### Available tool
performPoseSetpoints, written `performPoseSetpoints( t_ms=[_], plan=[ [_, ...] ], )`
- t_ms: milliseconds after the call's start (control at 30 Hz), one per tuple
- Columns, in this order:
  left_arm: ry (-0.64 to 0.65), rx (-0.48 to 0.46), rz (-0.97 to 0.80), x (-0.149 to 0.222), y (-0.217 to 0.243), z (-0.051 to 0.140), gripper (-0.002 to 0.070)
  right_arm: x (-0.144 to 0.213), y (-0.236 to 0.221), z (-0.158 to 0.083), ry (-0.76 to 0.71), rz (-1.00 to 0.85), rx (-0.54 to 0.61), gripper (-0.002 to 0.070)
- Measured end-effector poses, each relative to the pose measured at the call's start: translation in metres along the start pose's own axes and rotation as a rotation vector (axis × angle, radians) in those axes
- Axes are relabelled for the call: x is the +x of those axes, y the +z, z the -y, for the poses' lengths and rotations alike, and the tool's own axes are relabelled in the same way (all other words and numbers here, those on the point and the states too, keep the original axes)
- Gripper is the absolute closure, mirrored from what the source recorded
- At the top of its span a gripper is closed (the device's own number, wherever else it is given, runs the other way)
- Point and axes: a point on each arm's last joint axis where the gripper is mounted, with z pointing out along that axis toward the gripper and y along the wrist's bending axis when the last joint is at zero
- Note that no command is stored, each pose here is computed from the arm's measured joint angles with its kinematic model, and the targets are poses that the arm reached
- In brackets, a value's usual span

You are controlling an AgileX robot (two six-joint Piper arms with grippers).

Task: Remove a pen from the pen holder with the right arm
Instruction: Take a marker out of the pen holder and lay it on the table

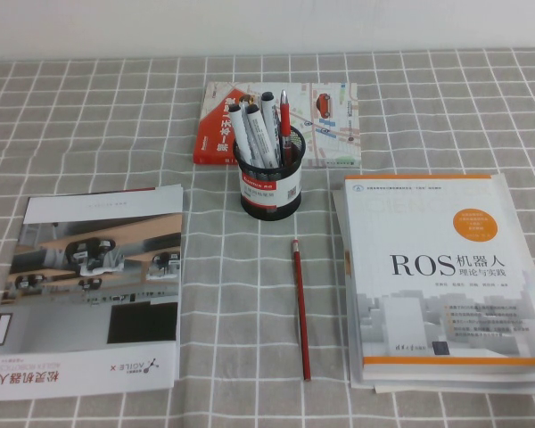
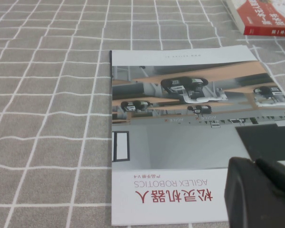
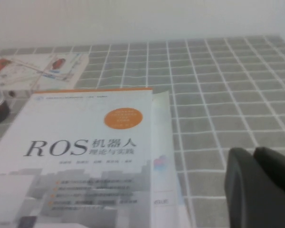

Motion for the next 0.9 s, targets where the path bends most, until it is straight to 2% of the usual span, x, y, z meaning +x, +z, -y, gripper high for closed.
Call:
performPoseSetpoints(
  t_ms=[100, 233, 367, 900],
  plan=[
    [0.0, 0.0, 0.0, 0.0, 0.0, 0.0, 0.0678, 0.003, 0.0, -0.003, 0.054, -0.036, -0.027, 0.0689],
    [0.0, 0.0, 0.0, 0.0, 0.0, 0.0, 0.0678, 0.01, -0.001, -0.006, -0.05, -0.113, -0.064, 0.0688],
    [0.0, 0.0, 0.0, 0.0, 0.0, 0.0, 0.0678, 0.015, -0.002, -0.007, -0.066, -0.168, -0.086, 0.0688],
    [0.0, 0.0, 0.0, 0.0, 0.0, 0.0, 0.0678, 0.017, -0.002, -0.008, -0.066, -0.183, -0.094, 0.0689]
  ],
)
